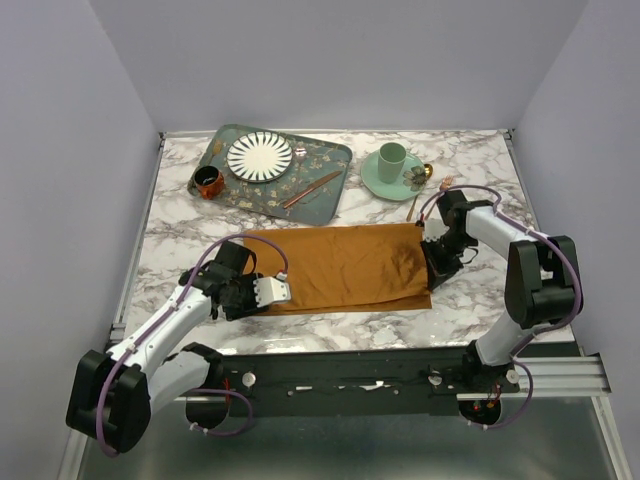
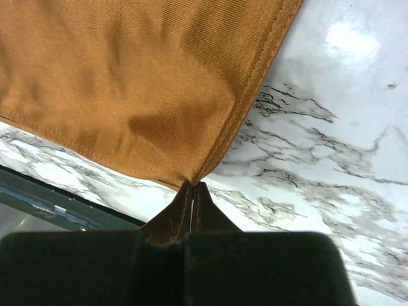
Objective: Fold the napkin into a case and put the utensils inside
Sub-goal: Fold and flatten the napkin at the center of the board.
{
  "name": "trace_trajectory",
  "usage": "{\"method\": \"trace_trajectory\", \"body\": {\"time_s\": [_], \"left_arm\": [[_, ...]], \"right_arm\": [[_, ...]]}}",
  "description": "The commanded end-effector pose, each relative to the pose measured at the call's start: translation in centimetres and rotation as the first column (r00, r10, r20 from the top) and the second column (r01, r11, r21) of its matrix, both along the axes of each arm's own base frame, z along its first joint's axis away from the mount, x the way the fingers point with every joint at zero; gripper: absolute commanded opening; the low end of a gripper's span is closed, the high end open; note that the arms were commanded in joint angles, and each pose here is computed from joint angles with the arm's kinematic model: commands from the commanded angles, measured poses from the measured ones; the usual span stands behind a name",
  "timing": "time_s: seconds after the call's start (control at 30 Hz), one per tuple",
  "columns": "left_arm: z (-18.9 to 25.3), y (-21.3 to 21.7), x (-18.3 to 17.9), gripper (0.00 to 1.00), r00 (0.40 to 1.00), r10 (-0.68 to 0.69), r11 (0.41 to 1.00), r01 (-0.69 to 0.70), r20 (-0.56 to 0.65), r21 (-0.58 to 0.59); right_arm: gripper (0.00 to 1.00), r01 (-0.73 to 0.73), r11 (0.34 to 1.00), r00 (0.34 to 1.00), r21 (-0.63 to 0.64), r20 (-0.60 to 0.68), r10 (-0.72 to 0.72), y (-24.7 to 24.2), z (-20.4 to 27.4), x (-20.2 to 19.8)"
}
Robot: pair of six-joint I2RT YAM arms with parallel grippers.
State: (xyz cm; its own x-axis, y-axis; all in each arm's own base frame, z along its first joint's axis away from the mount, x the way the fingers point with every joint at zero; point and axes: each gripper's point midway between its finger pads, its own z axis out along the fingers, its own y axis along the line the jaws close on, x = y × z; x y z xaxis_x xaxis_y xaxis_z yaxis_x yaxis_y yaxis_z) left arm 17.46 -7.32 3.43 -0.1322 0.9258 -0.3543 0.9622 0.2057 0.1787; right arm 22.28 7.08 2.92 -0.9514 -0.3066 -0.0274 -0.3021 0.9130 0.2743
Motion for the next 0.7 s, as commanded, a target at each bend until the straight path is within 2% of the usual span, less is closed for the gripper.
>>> {"method": "trace_trajectory", "body": {"time_s": [0.0,0.37,0.5,0.67], "left_arm": [[-0.2,-0.7,-0.6,0.52,0.998,-0.058,0.998,0.057,-0.027,-0.031],[-1.5,-0.4,-0.2,0.50,0.995,-0.085,0.996,0.085,-0.058,0.007],[-1.3,-0.7,0.2,0.40,0.995,-0.080,0.997,0.080,-0.057,0.002],[-0.6,-0.9,0.6,0.38,0.996,-0.082,0.997,0.082,-0.040,-0.008]], "right_arm": [[0.01,-0.037,0.999,0.999,0.024,0.012,0.037,0.5,1.1,0.1],[0.01,-0.038,0.998,0.999,0.042,-0.011,0.039,0.8,0.9,0.0],[0.01,-0.046,0.998,0.999,0.044,-0.012,0.046,0.8,0.9,-0.1],[0.01,-0.048,0.998,0.999,0.045,-0.016,0.049,0.8,0.9,-0.2]]}}
